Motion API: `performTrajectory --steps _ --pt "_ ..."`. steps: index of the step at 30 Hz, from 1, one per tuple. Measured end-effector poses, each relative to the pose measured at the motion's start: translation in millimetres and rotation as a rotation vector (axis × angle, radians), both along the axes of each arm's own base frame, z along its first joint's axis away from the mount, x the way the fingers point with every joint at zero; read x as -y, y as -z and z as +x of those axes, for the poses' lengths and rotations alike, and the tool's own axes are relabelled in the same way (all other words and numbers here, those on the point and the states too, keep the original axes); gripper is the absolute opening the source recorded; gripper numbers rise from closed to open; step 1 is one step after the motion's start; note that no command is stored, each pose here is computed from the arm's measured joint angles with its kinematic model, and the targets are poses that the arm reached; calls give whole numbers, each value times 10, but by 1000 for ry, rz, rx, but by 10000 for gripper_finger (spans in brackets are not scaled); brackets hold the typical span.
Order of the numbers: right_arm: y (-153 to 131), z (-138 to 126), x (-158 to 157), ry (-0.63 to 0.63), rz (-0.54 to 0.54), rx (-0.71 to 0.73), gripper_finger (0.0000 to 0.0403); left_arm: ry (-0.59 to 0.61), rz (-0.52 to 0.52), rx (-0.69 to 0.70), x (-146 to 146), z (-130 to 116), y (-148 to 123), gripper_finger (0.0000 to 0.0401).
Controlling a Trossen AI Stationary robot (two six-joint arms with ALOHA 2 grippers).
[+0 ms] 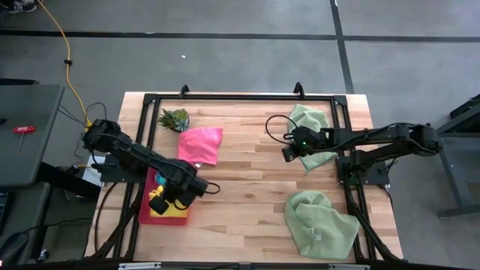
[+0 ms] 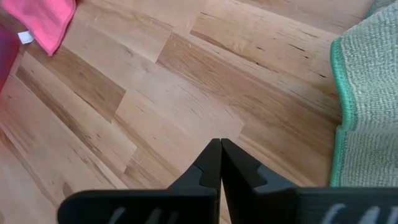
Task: Fold microfiber towels
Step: Put the yellow microfiber towel into the red bin
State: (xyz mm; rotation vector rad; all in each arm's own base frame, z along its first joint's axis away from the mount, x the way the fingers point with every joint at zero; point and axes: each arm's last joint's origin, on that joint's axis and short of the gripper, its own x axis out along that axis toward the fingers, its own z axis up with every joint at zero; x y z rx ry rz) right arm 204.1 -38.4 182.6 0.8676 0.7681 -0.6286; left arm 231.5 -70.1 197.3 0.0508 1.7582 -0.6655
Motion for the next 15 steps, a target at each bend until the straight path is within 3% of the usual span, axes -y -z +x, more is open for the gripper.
performTrajectory --steps 8,15 --pt "-3 4 2 5 -3 5 2 32 5 -17 -98 -78 174 0" --pt "-6 7 3 13 -2 10 2 74 115 1 -147 -107 239 12"
